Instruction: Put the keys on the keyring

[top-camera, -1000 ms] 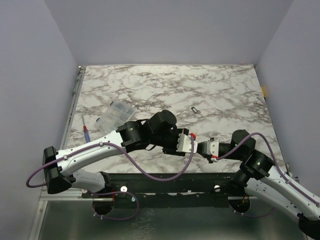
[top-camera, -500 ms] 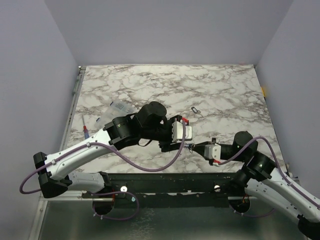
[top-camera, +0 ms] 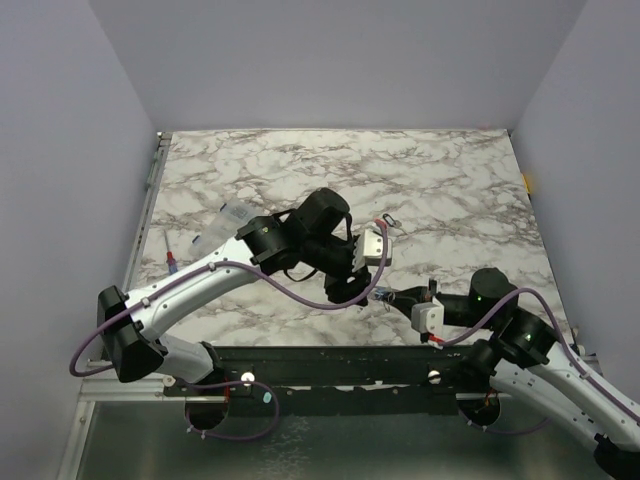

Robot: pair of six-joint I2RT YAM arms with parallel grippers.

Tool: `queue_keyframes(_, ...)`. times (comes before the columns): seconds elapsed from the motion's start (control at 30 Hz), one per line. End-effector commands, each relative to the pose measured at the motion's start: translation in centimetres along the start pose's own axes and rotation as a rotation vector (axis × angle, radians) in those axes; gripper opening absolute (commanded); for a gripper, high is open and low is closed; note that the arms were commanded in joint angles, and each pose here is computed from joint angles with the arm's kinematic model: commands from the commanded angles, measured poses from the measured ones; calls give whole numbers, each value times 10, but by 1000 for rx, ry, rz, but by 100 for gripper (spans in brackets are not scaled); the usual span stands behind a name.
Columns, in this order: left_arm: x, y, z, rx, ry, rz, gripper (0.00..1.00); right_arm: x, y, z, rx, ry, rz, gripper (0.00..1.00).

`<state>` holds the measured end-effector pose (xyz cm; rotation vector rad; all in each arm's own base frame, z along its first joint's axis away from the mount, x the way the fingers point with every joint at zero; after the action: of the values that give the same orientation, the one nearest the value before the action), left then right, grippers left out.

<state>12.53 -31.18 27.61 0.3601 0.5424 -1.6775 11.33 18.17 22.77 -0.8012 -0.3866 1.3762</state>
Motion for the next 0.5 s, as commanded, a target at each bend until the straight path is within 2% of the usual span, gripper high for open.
queue_keyframes(0.0, 4, -9, 9, -19, -21, -92, 55, -1, -1, 0, -46, 3, -8, 1)
queue_keyframes(0.3, 15, -2, 8, -47, -7, -102, 50, -1, 0, 0, -50, 1, -3, 1)
queue_keyframes(0.47, 22, 1, 6, -58, 9, -104, 44, -1, 0, 0, -50, 1, 0, 1)
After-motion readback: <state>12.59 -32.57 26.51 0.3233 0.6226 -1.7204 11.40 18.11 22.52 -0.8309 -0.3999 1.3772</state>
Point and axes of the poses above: each gripper's point midway between its finger pads, its own x axis out along the fingers, its own y axis along the line the jaws close on, z = x × y, the point moved 4 cm from there along -x, back along the fingers, and after that the axes turned 3 degrees about -x, right-handed, at the moved point
